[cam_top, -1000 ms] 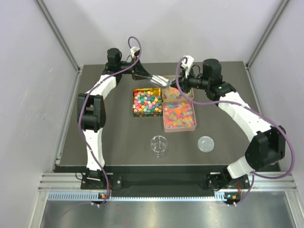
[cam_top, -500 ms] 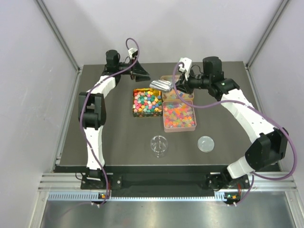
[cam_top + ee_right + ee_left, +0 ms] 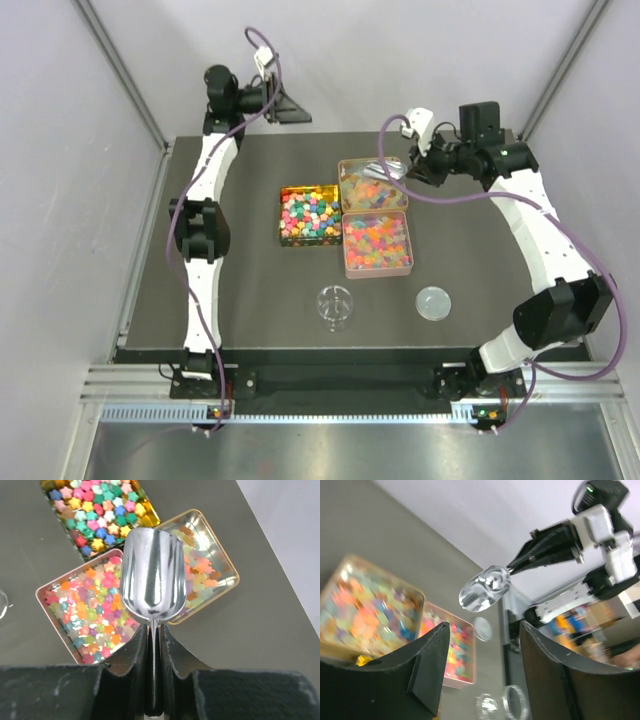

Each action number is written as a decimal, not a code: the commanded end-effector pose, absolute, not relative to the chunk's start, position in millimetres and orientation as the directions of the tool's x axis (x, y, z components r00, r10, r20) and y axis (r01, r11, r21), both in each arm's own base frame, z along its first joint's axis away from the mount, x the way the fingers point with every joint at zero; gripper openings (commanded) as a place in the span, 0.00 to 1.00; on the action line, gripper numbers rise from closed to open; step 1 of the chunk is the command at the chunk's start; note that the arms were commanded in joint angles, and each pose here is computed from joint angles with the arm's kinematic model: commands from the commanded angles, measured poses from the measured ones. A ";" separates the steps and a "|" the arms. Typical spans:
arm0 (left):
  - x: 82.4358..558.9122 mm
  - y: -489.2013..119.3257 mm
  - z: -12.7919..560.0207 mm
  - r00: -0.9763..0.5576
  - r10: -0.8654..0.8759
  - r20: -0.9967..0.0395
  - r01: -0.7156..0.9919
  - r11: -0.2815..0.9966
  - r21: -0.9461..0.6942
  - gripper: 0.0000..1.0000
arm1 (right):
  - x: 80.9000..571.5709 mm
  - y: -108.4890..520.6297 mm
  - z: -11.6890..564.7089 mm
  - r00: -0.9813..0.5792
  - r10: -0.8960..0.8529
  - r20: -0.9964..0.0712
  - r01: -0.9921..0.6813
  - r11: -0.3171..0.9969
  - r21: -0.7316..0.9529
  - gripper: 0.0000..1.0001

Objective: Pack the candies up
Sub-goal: Scoop the fake candies from the storage box.

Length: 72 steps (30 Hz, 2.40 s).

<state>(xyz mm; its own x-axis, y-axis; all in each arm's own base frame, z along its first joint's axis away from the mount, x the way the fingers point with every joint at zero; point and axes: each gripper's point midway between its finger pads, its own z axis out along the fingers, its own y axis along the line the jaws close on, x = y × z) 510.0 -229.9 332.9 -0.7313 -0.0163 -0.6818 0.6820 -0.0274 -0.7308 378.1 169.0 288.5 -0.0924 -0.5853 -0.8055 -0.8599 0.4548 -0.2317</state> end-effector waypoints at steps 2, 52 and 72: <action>446.0 -251.1 461.0 -0.286 -0.095 -0.953 0.958 -0.040 -0.284 0.63 | 392.7 165.4 318.6 -0.042 -0.594 -0.803 -0.848 0.446 -0.285 0.00; 503.1 -228.8 219.0 -0.674 0.044 -0.738 0.546 0.703 -0.456 0.58 | 348.8 123.3 247.6 -0.014 -0.962 -0.273 -0.964 0.086 -0.252 0.00; 509.5 -211.6 229.9 -0.604 0.075 -0.793 0.489 0.821 -0.295 0.61 | 258.8 135.1 181.9 -0.559 -0.813 -0.167 -0.829 0.552 0.089 0.00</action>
